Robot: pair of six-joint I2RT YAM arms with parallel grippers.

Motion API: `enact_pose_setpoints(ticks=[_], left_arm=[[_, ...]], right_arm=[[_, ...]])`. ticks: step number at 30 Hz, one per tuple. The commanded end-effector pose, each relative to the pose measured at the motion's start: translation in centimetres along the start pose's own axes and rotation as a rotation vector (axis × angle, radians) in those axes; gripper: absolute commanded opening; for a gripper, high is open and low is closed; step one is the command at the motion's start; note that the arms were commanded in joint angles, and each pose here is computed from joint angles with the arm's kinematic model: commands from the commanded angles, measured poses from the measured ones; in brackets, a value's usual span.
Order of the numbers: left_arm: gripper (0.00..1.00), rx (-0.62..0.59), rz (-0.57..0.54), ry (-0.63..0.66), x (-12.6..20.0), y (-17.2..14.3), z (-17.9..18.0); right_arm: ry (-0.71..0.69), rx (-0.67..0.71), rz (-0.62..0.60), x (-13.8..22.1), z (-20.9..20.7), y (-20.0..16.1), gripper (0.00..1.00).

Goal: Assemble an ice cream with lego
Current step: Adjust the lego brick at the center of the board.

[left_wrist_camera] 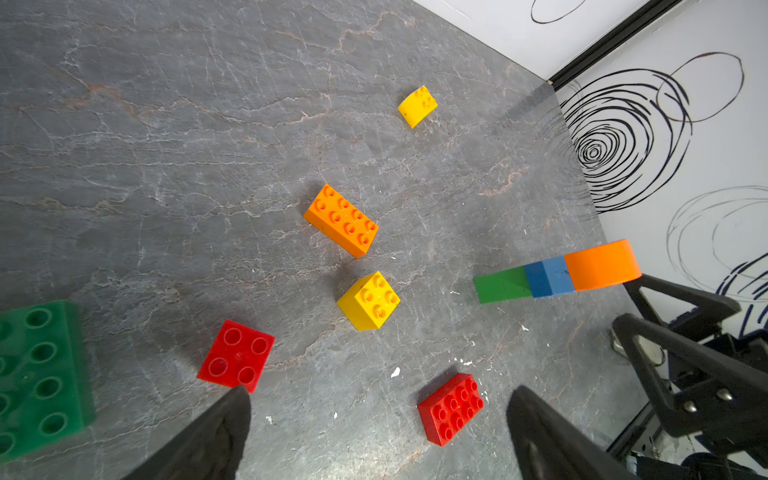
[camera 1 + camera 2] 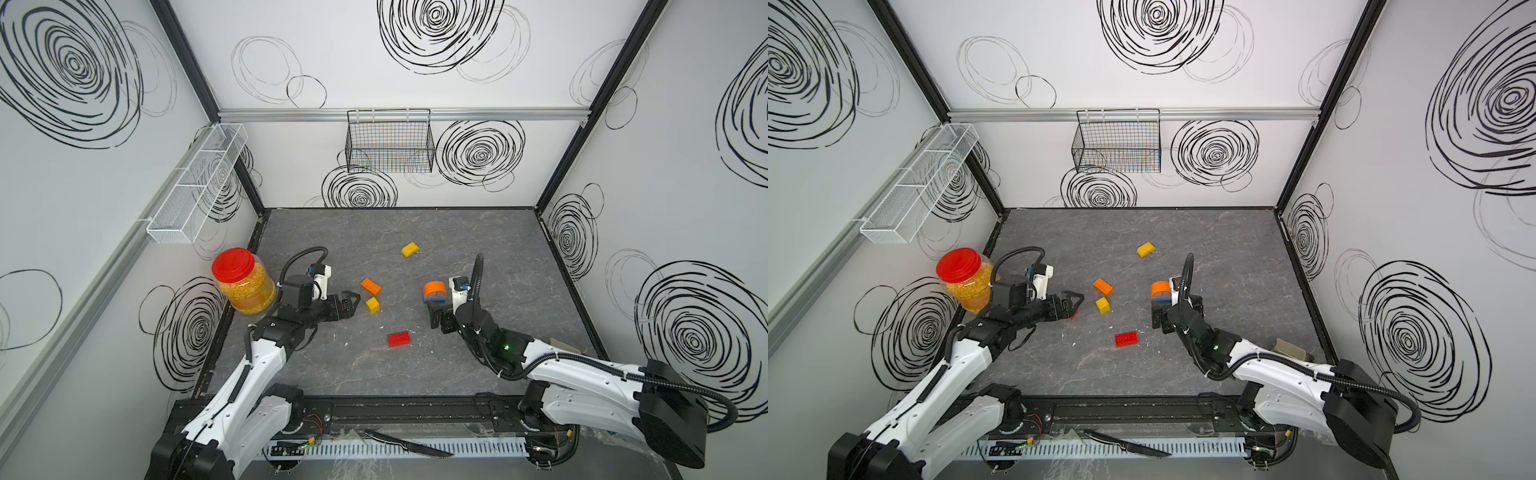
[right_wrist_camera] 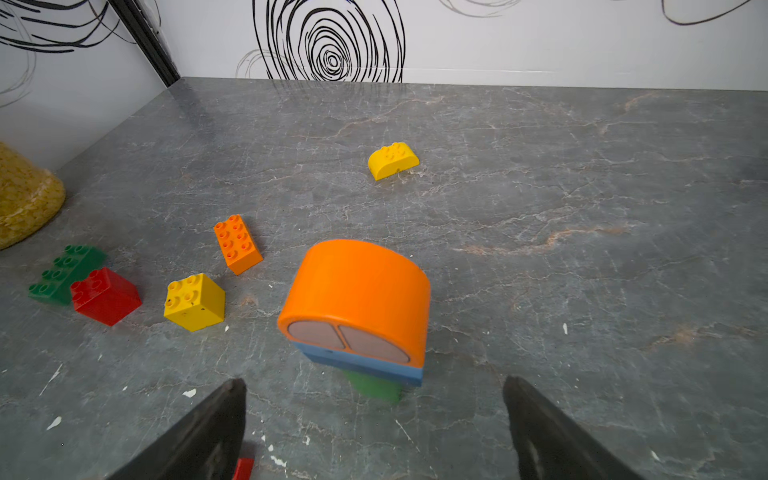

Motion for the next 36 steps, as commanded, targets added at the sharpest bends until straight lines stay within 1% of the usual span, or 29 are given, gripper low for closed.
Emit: enact_pose_setpoints(ticks=[1, 7, 14, 19, 31, 36], left_arm=[[0.99, -0.010, -0.013, -0.029, -0.2, 0.2, -0.4], [0.99, -0.007, -0.017, -0.014, -0.1, 0.2, -0.2], [0.99, -0.006, -0.017, -0.008, -0.1, 0.2, -0.2], [0.99, -0.004, -0.018, -0.005, -0.1, 0.2, -0.1], [0.99, -0.006, -0.027, -0.002, 0.0, 0.3, -0.2], [0.99, -0.006, -0.028, -0.001, 0.1, 0.3, -0.1]], right_arm=[[0.006, -0.010, -0.030, -0.6, 0.0, 0.4, 0.98], [0.020, -0.008, -0.036, -1.2, 0.4, 0.4, 0.98], [-0.025, -0.015, -0.036, -1.9, 0.3, 0.5, 0.98], [-0.028, -0.010, -0.037, -2.3, 0.5, 0.8, 0.95], [-0.049, -0.004, -0.047, -3.0, 0.5, 1.2, 0.93], [-0.051, -0.004, -0.055, -3.2, 0.4, 1.4, 0.88]])
Point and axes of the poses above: each gripper's point midway between its finger pads, its own x axis back along the fingers, its own z axis along the line the jaws close on, y = z × x, the point moved 6 cm from there along x, back along the fingers, and after that the axes turned 11 degrees about x, right-handed, at the moved point
